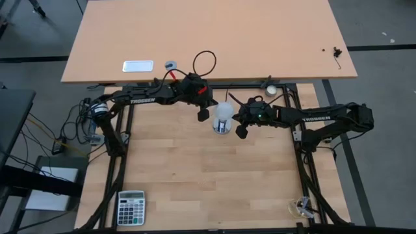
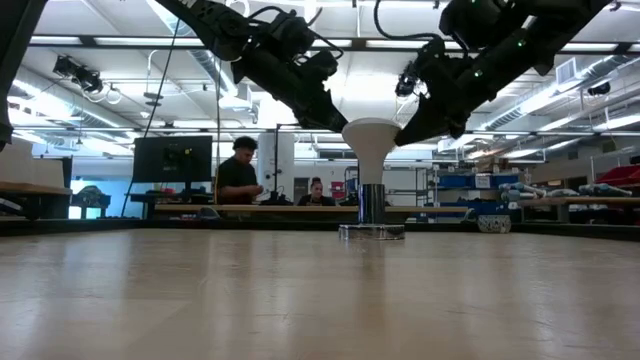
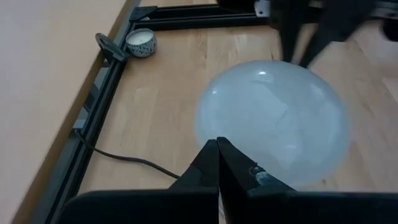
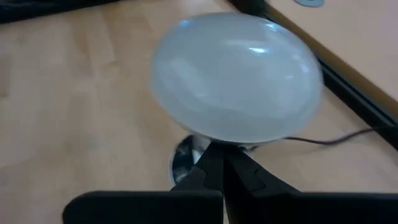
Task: Screw lightbulb
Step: Remove the lightbulb from the silver lamp socket
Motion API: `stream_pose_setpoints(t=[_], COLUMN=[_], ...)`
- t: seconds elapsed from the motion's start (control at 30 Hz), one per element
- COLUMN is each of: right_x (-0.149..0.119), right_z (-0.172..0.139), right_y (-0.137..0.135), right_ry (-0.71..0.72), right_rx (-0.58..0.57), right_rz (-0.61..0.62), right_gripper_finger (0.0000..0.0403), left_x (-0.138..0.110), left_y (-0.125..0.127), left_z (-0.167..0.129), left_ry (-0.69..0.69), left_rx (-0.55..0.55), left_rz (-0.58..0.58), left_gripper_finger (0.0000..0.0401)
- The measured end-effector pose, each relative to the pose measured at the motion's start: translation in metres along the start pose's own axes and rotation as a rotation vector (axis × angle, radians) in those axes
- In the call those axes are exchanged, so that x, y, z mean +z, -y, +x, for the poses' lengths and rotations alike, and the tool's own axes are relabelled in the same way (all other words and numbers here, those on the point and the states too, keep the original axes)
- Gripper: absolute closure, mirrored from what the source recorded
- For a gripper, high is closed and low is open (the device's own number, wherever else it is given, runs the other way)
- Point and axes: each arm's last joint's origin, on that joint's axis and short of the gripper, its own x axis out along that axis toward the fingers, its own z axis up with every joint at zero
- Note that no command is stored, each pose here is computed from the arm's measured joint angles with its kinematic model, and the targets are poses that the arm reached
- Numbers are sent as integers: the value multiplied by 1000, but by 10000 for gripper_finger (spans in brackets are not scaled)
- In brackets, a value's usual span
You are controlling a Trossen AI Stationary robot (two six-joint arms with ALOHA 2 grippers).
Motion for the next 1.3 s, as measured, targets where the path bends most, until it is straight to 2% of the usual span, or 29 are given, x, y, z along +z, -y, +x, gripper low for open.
stream_pose_setpoints(t=[0.37, 0.53, 0.67, 1.03, 1.2, 1.3], right_x=[5, 10, 10, -7, -36, -51], right_z=[1, -8, -12, -10, -6, -4], right_y=[20, 23, 21, 21, 23, 24], right_ry=[35, 61, 52, -107, -196, -194], right_rx=[-137, -131, -77, -85, -104, -109], right_rz=[34, 41, 45, 88, 150, 201], right_gripper_finger=[398, 396, 395, 395, 395, 396], left_x=[3, 3, 7, 6, 7, 7], left_y=[17, 18, 17, 16, 16, 16], left_z=[-10, -14, -16, -15, -16, -16], left_ry=[-41, -52, -34, -15, -10, -11], left_rx=[-88, -45, -32, -15, -12, -10], left_rz=[6, 28, 36, 42, 45, 47], left_gripper_finger=[401, 401, 401, 401, 401, 401])
